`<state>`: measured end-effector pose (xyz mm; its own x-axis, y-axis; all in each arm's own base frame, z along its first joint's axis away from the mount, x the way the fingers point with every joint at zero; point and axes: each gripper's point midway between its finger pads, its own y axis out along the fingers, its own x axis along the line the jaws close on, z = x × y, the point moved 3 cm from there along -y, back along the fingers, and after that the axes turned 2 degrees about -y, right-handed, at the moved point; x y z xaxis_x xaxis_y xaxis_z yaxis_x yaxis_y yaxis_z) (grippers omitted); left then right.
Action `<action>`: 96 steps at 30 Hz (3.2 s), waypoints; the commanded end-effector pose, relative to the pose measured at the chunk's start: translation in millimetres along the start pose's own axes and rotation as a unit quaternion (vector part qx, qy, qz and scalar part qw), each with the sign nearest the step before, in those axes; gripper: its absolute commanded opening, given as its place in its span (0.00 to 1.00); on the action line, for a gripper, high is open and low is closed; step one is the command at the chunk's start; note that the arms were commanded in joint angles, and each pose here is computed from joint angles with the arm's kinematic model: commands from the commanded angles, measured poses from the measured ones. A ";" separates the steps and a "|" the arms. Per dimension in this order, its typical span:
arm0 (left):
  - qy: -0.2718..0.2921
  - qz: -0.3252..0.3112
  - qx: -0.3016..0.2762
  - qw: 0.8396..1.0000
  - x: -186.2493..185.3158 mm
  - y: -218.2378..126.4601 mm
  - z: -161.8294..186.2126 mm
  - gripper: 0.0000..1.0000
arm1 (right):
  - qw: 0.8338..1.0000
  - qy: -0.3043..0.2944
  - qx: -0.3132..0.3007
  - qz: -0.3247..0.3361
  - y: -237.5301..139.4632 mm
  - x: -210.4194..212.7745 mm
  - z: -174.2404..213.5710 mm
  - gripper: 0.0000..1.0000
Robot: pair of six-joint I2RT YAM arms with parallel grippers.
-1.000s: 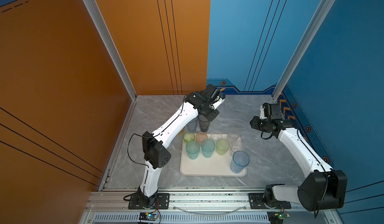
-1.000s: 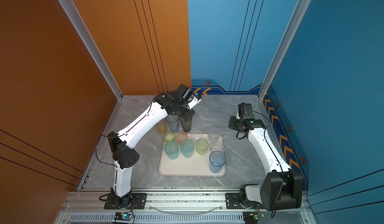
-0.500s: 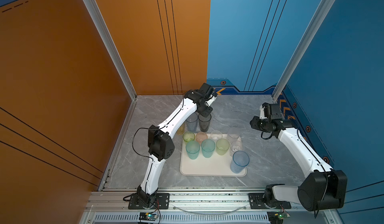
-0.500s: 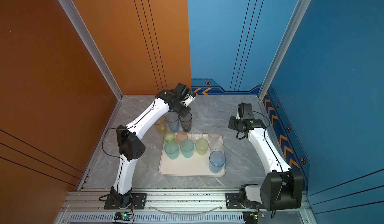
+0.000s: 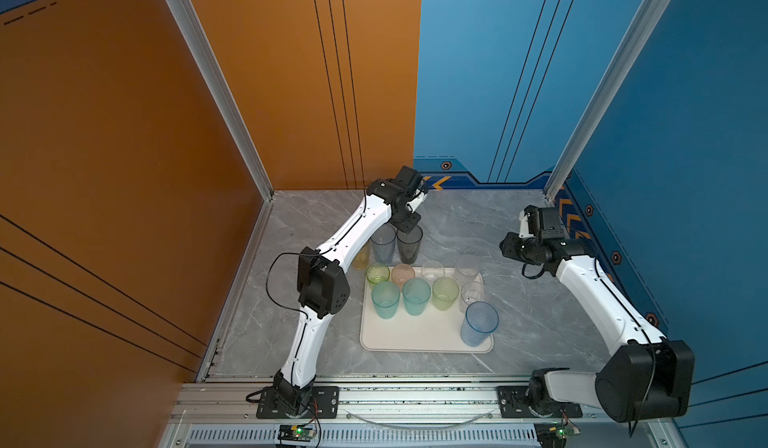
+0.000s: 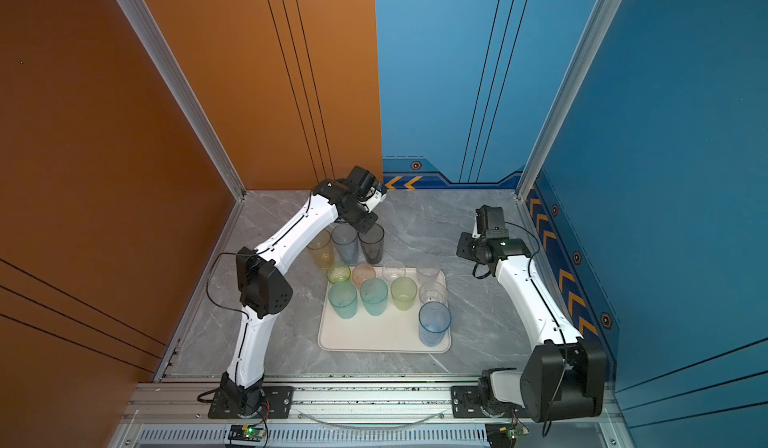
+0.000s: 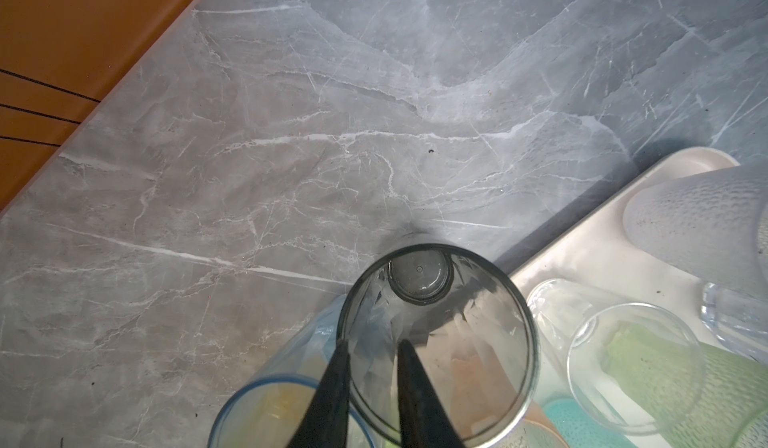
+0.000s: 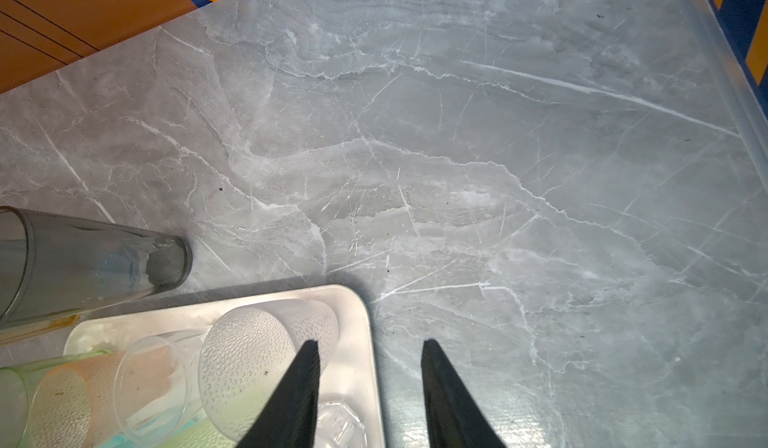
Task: Place the glasses into the tray
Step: 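Lift the dark grey cup off the table with the left gripper, then carry the dark grey cup over the tray with the left gripper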
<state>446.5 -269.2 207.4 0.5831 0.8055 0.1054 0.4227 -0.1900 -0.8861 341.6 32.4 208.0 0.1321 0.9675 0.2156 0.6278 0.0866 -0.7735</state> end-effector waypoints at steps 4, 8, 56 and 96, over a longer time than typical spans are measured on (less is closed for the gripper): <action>0.003 -0.017 0.013 1.000 12.7 9.9 2.8 0.23 | 1.000 -0.004 -0.008 -0.007 -1.7 4.3 -5.3 0.40; 0.004 -0.020 0.017 1.000 15.5 14.2 3.9 0.23 | 1.000 -0.004 -0.007 -0.007 -0.7 4.2 -5.1 0.40; 0.018 0.007 0.026 0.999 10.6 32.1 4.9 0.00 | 1.000 -0.005 -0.001 -0.004 3.4 2.1 1.5 0.40; 0.074 -0.039 -0.184 0.979 -35.5 -205.8 -6.9 0.00 | 1.000 0.000 -0.023 -0.011 -28.1 0.6 15.9 0.40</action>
<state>361.4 -267.0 385.7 0.6215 0.7507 0.2239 0.6672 -0.3574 -0.6536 320.6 32.0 220.3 0.1145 0.9661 0.2313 0.6805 0.0933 -0.7267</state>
